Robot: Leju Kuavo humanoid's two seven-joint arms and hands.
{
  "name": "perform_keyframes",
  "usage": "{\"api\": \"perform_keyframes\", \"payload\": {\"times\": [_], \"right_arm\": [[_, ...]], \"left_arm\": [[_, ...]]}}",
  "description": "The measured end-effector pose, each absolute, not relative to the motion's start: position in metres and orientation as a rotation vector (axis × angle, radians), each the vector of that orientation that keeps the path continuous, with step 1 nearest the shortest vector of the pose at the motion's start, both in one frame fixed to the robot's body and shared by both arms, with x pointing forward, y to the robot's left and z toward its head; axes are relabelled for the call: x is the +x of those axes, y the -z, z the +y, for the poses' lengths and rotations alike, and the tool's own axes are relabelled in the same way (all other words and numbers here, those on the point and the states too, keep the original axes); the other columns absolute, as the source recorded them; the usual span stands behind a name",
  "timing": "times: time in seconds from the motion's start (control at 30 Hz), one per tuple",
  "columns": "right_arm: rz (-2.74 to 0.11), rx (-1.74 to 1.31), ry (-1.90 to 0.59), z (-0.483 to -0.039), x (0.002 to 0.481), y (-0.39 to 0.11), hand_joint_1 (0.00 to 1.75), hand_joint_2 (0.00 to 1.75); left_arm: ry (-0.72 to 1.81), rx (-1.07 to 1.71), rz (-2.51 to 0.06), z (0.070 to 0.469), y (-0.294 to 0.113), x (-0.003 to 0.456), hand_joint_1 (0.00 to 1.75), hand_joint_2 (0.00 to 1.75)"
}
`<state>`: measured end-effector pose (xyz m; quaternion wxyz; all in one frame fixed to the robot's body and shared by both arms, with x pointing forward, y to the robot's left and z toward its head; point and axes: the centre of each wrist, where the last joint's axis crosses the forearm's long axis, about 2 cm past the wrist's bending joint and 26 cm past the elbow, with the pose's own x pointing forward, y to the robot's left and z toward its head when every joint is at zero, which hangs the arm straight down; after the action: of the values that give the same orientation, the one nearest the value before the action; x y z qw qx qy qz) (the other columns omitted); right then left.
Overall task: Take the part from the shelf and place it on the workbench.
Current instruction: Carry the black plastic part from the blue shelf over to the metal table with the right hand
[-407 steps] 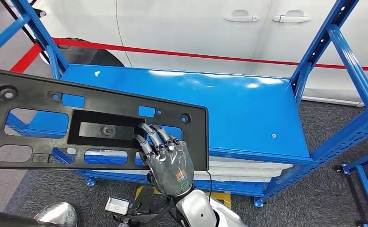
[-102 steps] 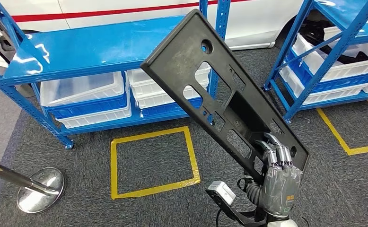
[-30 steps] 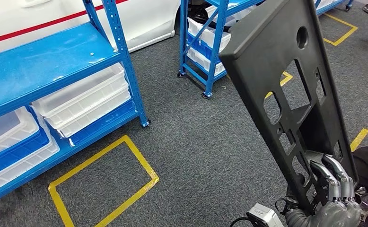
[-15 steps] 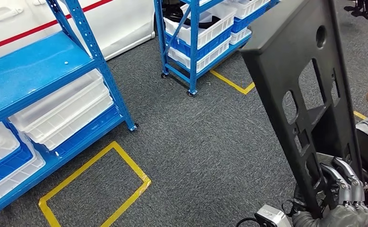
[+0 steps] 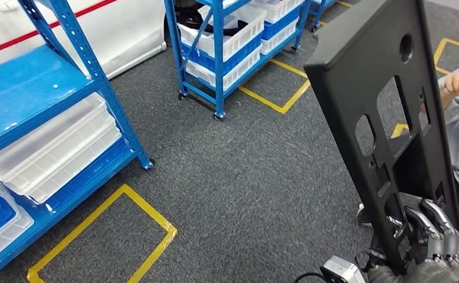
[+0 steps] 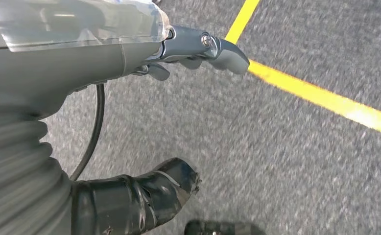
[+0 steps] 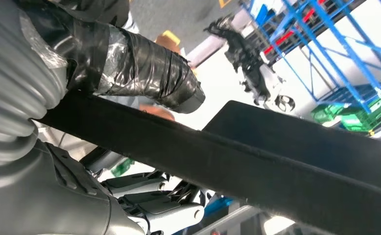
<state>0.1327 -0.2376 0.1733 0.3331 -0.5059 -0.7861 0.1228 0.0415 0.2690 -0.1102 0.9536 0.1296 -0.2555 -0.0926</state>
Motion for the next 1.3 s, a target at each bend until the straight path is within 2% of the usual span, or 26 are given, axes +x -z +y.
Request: {"api": "perform_keyframes", "payload": {"times": [1.3], "right_arm": [[-2.016,-1.352,-0.301,-0.2466,0.1245,-0.1718,1.75,1.75]], "left_arm": [[0.187,0.255,-0.517,0.2650,0.1100,0.0413,0.00,1.75]]}}
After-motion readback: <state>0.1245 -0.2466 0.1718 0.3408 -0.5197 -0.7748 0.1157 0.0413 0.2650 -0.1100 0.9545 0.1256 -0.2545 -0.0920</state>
